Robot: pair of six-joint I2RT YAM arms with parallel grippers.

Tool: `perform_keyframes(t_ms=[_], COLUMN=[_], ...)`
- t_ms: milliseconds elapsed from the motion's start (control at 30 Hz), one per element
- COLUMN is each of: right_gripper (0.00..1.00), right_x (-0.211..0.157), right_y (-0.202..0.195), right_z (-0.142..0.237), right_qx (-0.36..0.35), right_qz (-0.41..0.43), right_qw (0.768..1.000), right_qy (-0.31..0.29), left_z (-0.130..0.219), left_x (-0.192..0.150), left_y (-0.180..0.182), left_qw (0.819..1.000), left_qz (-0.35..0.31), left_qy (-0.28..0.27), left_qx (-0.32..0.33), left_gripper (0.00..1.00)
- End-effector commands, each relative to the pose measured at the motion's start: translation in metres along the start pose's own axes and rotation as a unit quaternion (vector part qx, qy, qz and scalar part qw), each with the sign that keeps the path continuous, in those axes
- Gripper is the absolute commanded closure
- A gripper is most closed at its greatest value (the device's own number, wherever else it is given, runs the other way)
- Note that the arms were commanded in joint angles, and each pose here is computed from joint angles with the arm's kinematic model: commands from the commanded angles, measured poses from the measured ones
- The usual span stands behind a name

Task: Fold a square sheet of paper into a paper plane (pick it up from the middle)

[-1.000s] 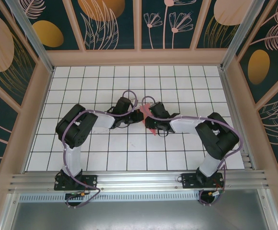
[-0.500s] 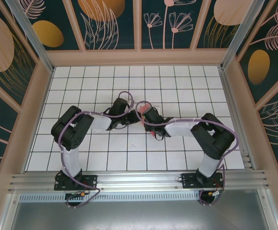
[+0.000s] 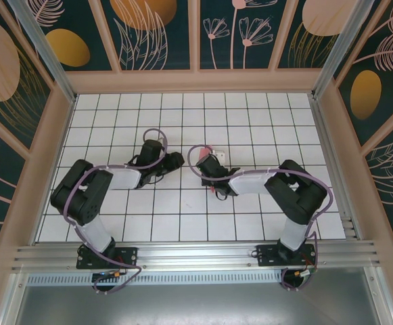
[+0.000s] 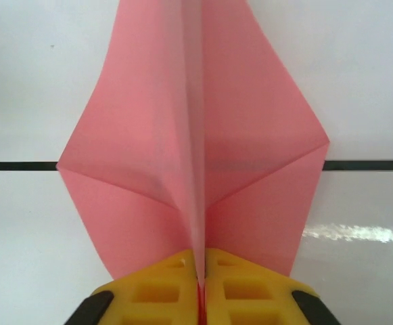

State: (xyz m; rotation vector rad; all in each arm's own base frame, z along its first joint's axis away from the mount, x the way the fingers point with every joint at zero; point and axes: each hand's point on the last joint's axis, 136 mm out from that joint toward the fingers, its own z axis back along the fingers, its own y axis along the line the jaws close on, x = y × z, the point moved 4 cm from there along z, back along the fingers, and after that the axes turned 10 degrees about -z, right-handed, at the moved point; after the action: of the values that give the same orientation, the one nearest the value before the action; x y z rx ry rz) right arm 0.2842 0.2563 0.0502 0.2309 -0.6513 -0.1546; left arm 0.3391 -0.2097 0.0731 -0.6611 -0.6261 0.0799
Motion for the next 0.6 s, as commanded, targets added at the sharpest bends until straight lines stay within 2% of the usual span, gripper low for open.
perform_keyframes(t_ms=[0, 233, 400, 567], right_gripper=[0.95, 0.97, 0.98, 0.98], right_x=[-0.002, 0.028, 0.036, 0.037], right_y=[-0.005, 0.006, 0.001, 0.000], right_z=[-0.003, 0.004, -0.009, -0.025], right_qx=[-0.037, -0.057, -0.071, -0.085], right_qz=[0.004, -0.006, -0.024, -0.026], right_qw=[0.999, 0.998, 0.997, 0.996], right_qy=[0.005, -0.020, -0.009, 0.000], left_z=[0.015, 0.030, 0.042, 0.051], left_x=[0.012, 0.019, 0.022, 0.023], left_y=[0.011, 0.025, 0.036, 0.042], left_qw=[0.999, 0.996, 0.992, 0.988], left_qz=[0.009, 0.009, 0.013, 0.011], left_qy=[-0.034, -0.053, -0.071, -0.083], left_qx=[0.038, 0.075, 0.107, 0.129], left_gripper=[0.48, 0.36, 0.24, 0.18])
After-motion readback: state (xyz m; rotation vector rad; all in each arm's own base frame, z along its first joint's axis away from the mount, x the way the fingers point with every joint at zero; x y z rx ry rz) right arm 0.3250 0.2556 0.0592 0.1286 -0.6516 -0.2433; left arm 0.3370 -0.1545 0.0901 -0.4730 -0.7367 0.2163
